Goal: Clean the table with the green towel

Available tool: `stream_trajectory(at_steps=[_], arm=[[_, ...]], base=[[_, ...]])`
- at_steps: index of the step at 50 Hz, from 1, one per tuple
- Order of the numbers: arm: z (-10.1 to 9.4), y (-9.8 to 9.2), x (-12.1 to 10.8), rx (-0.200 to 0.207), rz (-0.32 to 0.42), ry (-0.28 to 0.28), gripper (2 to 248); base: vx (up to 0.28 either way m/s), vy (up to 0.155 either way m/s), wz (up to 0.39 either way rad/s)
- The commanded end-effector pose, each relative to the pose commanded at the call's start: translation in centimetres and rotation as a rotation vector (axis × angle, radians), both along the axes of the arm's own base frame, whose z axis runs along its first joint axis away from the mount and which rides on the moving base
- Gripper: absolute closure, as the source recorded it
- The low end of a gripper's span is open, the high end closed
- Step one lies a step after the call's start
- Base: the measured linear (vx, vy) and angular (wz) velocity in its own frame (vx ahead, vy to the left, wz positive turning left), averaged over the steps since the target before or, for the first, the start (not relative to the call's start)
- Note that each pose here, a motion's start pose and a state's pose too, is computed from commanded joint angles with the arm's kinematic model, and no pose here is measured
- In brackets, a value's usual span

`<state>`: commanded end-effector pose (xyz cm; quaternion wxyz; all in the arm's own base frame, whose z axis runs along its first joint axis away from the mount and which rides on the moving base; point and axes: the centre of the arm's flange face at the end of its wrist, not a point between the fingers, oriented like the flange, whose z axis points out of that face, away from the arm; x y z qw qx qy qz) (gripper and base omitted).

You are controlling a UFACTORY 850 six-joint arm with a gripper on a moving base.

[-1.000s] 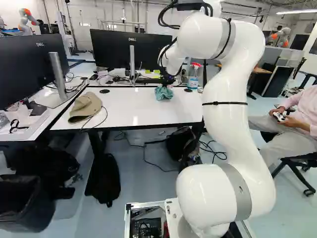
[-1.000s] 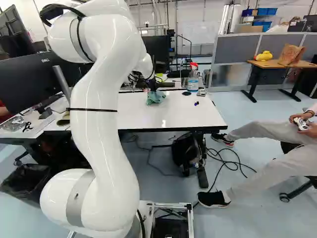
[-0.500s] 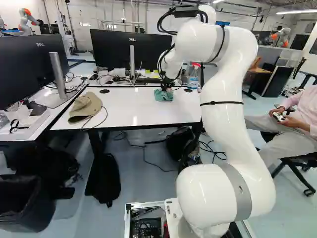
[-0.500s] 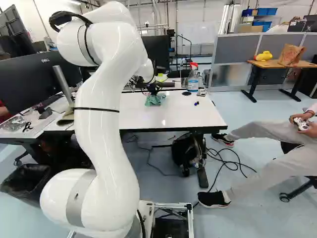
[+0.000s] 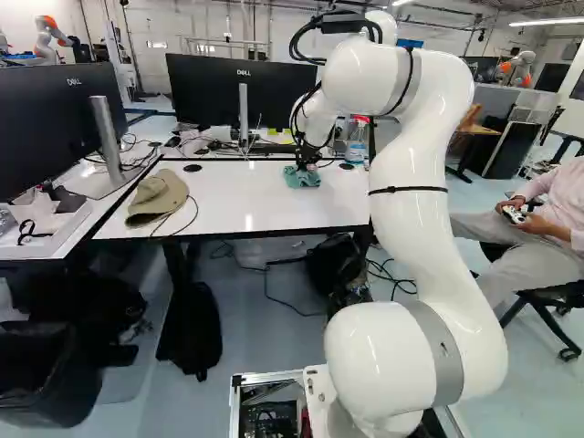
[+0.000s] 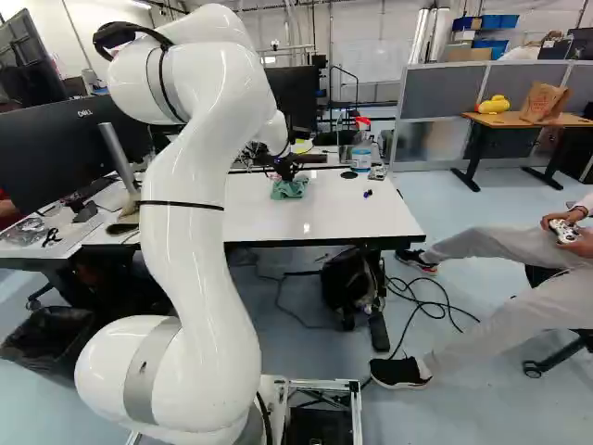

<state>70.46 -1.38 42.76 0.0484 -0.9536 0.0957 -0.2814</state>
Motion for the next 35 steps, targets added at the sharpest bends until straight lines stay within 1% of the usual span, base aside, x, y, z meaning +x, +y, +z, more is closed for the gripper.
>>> stream_trajectory(at_steps=[7, 19, 25, 35], arm=[[-0.2, 0.1, -0.3, 0.006, 0.005, 0.035, 227], [-0.2, 0.0, -0.3, 0.006, 0.004, 0.035, 227], [-0.2, -0.7, -0.1, 0.006, -0.006, 0.034, 227], [-0.3, -2.5, 0.6, 0.006, -0.03, 0.026, 227]], base=[[0.0, 0.0, 0.0], [0.0, 0.0, 0.0], [0.0, 0.0, 0.0], [0.0, 0.0, 0.0]])
